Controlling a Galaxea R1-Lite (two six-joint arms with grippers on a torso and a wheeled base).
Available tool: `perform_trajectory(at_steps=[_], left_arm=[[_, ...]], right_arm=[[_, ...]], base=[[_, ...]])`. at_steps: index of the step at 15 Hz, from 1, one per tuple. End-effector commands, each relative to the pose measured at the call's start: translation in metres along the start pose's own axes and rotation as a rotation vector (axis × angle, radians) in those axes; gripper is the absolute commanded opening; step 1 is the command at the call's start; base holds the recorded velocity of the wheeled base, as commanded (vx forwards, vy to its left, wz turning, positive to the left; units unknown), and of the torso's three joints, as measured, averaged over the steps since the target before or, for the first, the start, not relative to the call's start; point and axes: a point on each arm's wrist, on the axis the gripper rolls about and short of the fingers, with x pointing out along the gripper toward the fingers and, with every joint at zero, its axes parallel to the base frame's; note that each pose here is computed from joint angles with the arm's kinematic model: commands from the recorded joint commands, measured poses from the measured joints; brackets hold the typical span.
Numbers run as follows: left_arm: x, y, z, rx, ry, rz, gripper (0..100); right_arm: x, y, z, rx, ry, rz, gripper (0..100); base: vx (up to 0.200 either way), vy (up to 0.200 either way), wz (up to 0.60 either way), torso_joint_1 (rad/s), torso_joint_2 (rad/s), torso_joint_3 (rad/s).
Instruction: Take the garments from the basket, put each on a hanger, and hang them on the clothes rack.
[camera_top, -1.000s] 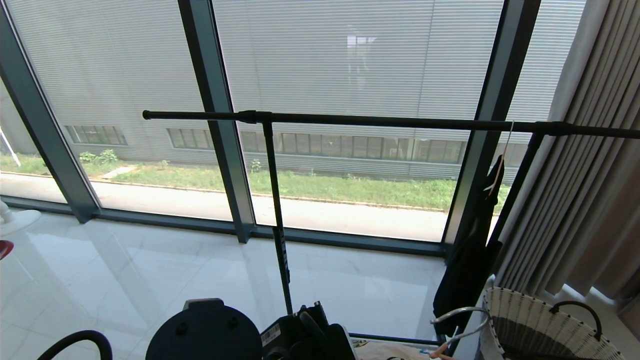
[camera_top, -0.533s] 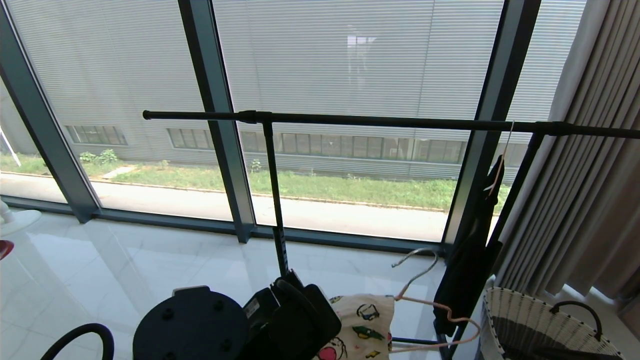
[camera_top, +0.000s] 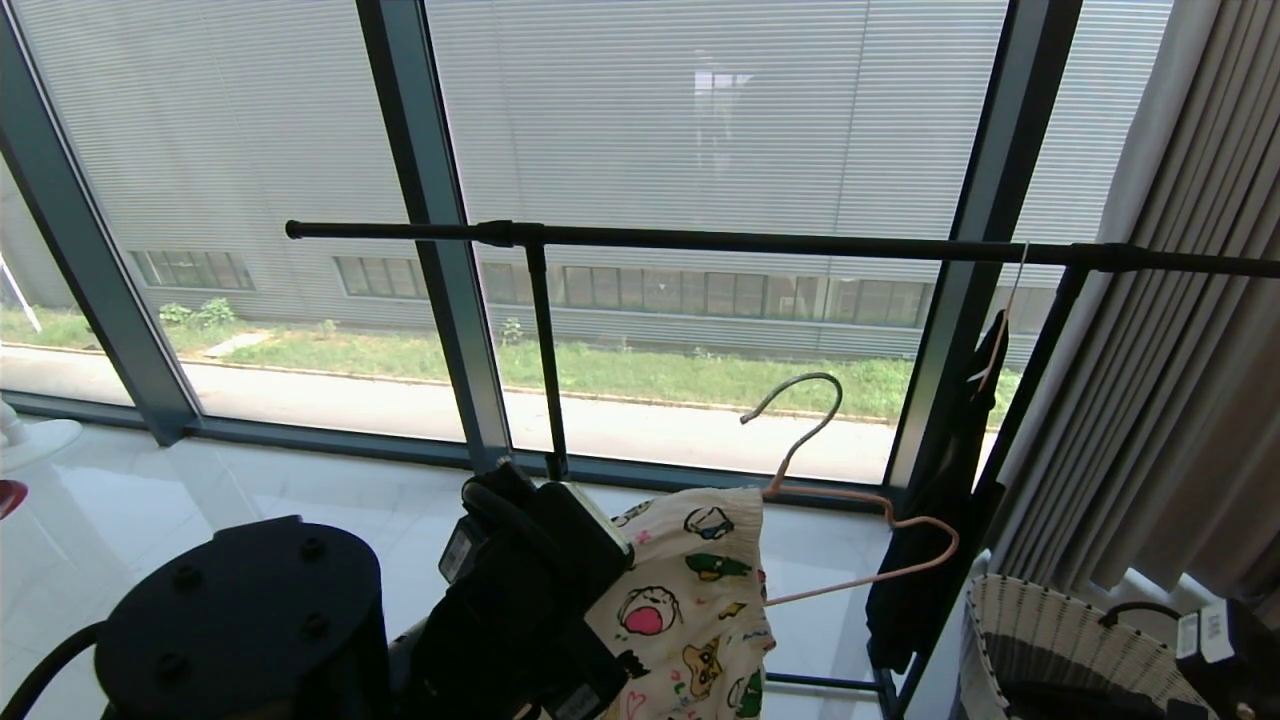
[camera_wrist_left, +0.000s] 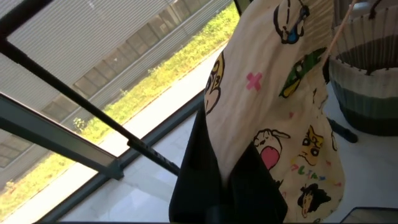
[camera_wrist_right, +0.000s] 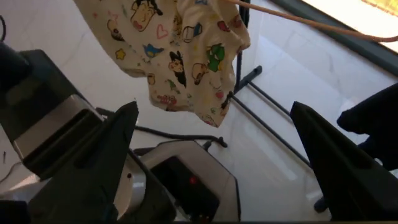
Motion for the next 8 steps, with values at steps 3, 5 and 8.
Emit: perform_trajectory(at_steps=[3,5,8], left_arm=[[-0.001,0.007,0.019,0.003,-0.073,0.023,0],[-0.001,0.007,0.021,0.002,-0.079,0.019,0],[-0.004,-0.001,0.024,0.008,-0.094,-0.012,0]], right_arm=[[0.053,-0.012,0.009,0.106,0.018,-0.128,100],[0.071,-0.011,0.012,0.106,0.020,-0.131,100],[0.100,-0.020,0.026,0.132,-0.044,-0.193,100]], base=[[0.000,0.000,0.00,0.000,0.00,0.000],[0.000,0.000,0.00,0.000,0.00,0.000],[0.000,0.000,0.00,0.000,0.00,0.000]])
